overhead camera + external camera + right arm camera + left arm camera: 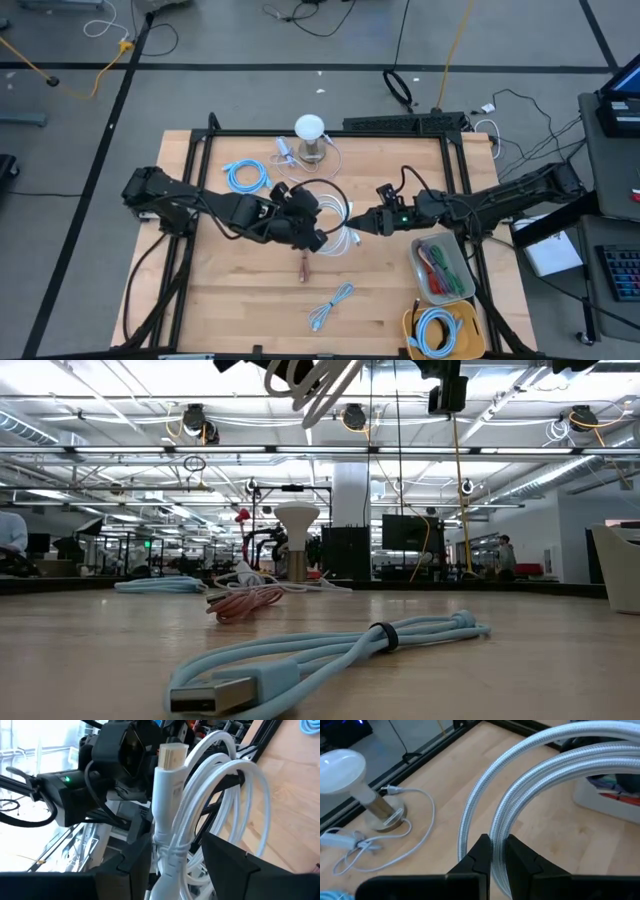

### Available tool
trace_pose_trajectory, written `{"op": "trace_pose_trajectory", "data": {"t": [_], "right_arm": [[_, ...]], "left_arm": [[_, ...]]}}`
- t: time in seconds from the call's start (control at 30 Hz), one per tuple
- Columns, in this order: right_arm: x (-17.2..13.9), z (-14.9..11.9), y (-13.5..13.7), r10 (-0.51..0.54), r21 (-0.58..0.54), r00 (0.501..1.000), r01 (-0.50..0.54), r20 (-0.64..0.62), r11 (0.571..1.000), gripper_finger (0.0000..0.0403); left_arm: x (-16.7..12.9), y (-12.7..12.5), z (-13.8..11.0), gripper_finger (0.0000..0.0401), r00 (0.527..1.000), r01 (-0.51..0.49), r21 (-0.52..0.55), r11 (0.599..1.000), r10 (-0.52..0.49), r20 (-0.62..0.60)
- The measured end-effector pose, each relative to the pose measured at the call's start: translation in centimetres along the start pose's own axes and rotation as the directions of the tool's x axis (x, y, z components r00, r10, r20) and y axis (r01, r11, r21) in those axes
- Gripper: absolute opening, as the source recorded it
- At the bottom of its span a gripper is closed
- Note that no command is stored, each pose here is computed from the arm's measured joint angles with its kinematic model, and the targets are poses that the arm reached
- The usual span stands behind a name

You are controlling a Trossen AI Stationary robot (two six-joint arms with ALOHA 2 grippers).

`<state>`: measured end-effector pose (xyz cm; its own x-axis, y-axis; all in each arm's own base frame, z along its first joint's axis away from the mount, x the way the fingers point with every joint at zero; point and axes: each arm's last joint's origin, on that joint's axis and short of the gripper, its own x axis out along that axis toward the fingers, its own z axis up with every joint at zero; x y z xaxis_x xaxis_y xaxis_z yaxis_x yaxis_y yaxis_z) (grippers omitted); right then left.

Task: Pick & Place USB Port
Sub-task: Put the white HDMI cable into the yellow bin

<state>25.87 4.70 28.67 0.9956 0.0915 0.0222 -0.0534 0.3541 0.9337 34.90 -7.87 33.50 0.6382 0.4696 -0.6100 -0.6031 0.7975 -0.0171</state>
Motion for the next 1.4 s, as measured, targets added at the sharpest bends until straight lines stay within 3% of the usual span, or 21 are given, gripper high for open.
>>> {"op": "trace_pose_trajectory", "data": {"t": [0.37, 0.57, 0.63, 0.83, 0.97, 1.17, 1.3, 1.4], "right_arm": [[0.0, 0.0, 0.0, 0.004, -0.009, 1.0, -0.004, 0.001, 1.0, 0.0164], [0.0, 0.0, 0.1, 0.004, -0.026, 1.0, -0.004, -0.002, 1.0, 0.0096], [0.0, -0.1, 0.1, 0.016, -0.037, 1.0, -0.017, -0.022, 0.999, 0.0063], [-0.1, -0.2, 0.3, 0.052, -0.083, 0.995, -0.059, -0.088, 0.995, 0.0058], [-0.6, -0.5, 1.1, 0.088, -0.089, 0.99, -0.098, -0.111, 0.991, 0.0055], [-1.7, -0.2, 3.0, 0.23, -0.124, 0.967, -0.243, -0.111, 0.962, 0.0053], [-2.6, 0.2, 4.8, 0.417, -0.136, 0.893, -0.44, -0.17, 0.887, 0.0046], [-3.2, 0.1, 5.2, 0.45, -0.077, 0.853, -0.483, -0.264, 0.872, 0.0046]], "left_arm": [[0.5, -0.1, 0.7, 0.0031, 0.999, 0.05, -0.006, 0.999, -0.05, 0.016], [1.2, -0.7, 0.5, 0.0031, 0.997, 0.07, -0.022, 0.997, -0.069, 0.021], [1.2, -1.0, 0.5, 0.005, 0.996, 0.092, -0.019, 0.996, -0.091, 0.02], [0.0, -1.3, 0.2, 0.0156, 0.992, 0.128, -0.056, 0.99, -0.127, 0.017], [-1.9, -1.5, 0.3, 0.0192, 0.987, 0.154, -0.104, 0.983, -0.149, 0.055], [-5.2, -1.5, -0.4, 0.0192, 0.986, 0.132, -0.156, 0.979, -0.114, 0.12], [-5.6, -1.6, -0.7, 0.0166, 0.988, 0.111, -0.178, 0.978, -0.089, 0.128], [-5.7, -1.7, -0.8, 0.0144, 0.987, 0.13, -0.177, 0.976, -0.11, 0.12]]}}
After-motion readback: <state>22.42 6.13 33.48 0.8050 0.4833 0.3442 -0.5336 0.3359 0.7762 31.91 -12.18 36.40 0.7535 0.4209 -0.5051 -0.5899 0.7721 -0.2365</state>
